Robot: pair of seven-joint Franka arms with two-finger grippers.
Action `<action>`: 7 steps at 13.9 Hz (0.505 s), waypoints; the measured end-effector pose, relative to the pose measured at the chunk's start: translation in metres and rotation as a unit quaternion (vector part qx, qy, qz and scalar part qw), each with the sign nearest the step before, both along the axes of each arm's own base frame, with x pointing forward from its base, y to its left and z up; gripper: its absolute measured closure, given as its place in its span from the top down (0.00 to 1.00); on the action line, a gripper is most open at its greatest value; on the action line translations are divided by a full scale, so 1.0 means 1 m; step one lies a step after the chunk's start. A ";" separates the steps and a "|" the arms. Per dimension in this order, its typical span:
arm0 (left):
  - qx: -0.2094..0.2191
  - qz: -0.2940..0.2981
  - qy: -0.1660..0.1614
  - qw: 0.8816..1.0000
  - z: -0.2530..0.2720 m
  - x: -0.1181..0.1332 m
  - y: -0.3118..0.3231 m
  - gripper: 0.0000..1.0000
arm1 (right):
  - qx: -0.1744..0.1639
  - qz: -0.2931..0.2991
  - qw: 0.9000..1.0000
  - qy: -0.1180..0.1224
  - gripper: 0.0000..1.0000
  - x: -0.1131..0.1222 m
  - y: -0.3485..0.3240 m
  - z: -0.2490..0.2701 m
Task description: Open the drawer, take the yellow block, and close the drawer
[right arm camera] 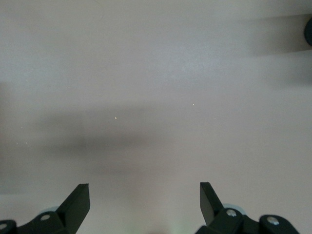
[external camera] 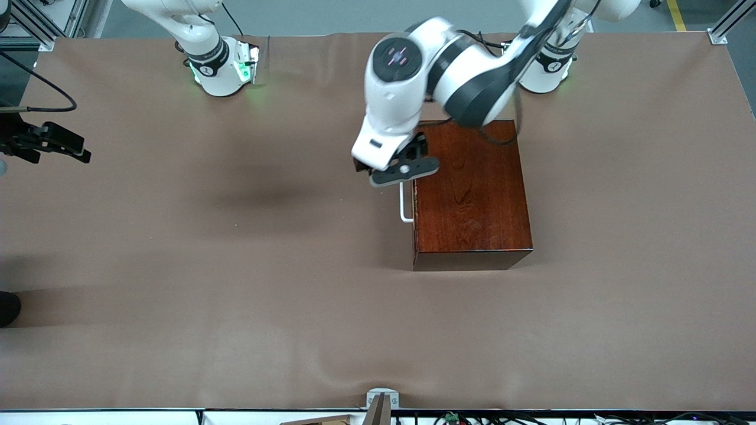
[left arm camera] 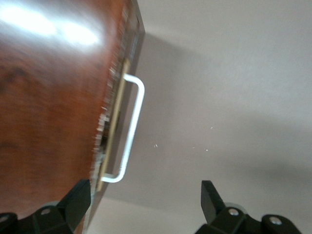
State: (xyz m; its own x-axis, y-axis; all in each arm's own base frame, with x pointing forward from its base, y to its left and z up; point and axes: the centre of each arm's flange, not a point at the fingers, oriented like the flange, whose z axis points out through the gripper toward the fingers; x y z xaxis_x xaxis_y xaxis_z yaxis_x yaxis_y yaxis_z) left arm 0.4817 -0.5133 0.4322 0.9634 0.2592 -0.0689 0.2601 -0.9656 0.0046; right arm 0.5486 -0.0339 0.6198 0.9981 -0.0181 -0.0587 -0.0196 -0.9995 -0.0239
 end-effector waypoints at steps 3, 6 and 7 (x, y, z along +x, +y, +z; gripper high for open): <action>0.015 0.002 0.018 1.000 -0.048 0.005 -0.007 1.00 | 0.000 0.000 1.000 0.000 1.00 0.000 0.000 0.000; 0.049 -0.008 0.010 0.999 -0.079 0.004 -0.011 1.00 | 0.000 0.000 1.000 0.000 1.00 0.000 0.000 0.000; 0.056 -0.010 0.009 0.998 -0.087 0.001 -0.014 1.00 | 0.000 0.000 1.000 0.000 1.00 0.000 0.000 0.000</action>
State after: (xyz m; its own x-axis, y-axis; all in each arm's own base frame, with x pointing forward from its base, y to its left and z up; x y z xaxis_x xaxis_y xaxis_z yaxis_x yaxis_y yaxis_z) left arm 0.4824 -0.5277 0.3456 0.9674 0.2464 -0.0582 0.2392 -0.9648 -0.1093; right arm 0.5486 -0.0339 0.6198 0.9981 -0.0181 -0.0587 -0.0195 -0.9995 -0.0239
